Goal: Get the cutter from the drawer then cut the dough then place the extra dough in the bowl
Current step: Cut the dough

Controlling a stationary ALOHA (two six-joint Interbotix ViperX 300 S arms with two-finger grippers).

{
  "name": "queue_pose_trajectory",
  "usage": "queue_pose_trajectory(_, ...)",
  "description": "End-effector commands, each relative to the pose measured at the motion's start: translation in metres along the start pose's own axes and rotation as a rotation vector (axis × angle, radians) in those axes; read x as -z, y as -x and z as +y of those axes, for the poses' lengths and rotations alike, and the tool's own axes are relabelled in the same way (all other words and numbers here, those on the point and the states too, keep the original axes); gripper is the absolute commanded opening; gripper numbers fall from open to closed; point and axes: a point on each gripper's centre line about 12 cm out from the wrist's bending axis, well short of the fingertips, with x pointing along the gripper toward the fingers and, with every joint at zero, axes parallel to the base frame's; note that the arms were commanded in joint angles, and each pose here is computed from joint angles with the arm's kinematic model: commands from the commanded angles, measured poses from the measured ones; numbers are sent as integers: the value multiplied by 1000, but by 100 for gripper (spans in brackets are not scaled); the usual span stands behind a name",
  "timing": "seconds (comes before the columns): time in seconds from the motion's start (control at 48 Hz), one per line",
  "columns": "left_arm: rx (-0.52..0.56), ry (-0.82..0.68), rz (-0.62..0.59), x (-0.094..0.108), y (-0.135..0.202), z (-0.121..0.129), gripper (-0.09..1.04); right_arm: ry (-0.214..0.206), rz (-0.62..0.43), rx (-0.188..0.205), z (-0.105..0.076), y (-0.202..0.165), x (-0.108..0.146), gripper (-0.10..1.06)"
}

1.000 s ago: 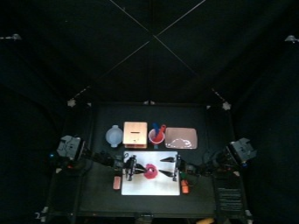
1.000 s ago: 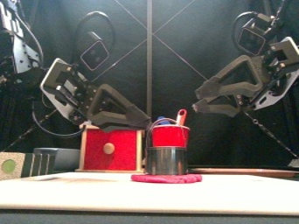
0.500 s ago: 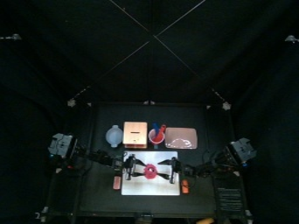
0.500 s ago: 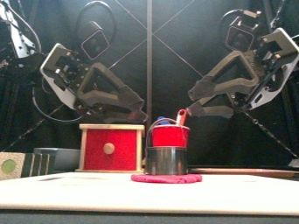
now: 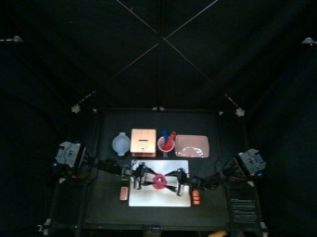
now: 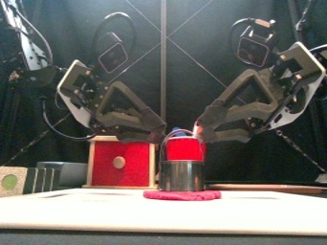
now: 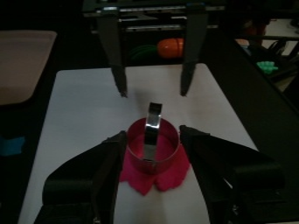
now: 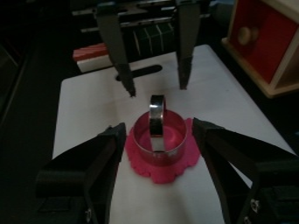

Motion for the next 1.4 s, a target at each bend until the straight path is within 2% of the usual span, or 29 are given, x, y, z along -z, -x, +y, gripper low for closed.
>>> queue_pose_trajectory(0.021, -7, -7, -14, -6, -6, 5, 87, -13, -17, 1, 3, -7, -6, 93)
queue_pose_trajectory(0.667, 16, -32, 33, 5, -19, 3, 86, -40, 16, 42, -4, -20, -1, 92)
queue_pose_trajectory(1.021, 22, -35, 35, 5, -19, 1, 85, -50, 36, 45, -4, -23, -1, 74)
queue_pose_trajectory(1.229, 34, -46, 34, 5, -19, -1, 68, -48, 39, 43, -4, -23, 0, 72)
queue_pose_trajectory(1.396, 39, -51, 44, 5, -19, -3, 61, -49, 54, 45, -5, -23, 1, 71)
